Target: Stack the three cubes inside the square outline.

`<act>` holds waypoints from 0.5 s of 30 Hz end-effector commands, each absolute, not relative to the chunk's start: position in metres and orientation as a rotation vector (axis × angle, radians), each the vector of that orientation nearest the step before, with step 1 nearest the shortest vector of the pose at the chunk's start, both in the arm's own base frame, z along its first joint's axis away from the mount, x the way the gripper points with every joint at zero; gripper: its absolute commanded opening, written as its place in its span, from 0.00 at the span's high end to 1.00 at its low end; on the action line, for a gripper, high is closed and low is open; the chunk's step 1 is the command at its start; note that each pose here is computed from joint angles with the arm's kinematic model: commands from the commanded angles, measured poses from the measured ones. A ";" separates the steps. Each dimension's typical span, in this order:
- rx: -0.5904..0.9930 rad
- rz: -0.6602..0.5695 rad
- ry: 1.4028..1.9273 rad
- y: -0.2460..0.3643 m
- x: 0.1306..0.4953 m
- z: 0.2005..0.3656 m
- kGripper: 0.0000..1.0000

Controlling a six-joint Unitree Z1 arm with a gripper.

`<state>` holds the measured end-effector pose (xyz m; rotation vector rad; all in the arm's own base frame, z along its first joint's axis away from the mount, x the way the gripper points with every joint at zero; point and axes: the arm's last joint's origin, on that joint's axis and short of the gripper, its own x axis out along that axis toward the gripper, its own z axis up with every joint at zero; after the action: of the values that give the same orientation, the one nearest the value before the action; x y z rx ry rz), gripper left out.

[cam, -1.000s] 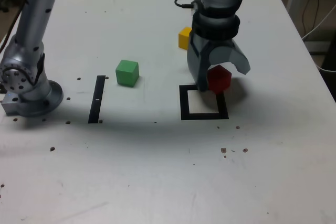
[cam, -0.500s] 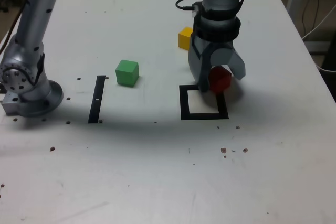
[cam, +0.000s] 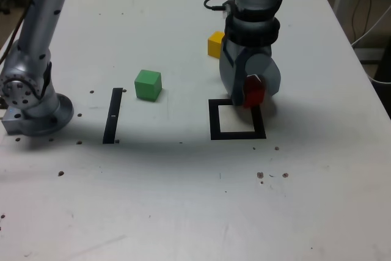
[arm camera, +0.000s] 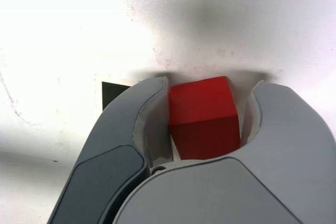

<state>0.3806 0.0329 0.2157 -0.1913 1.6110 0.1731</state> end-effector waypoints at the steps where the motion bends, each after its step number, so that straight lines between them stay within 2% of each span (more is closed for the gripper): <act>1: -0.192 0.173 1.614 0.032 0.377 0.216 0.68; 15: -0.138 0.139 1.554 0.008 0.324 0.260 0.71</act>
<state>0.3267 0.0098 0.2581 -0.1399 1.5560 0.1425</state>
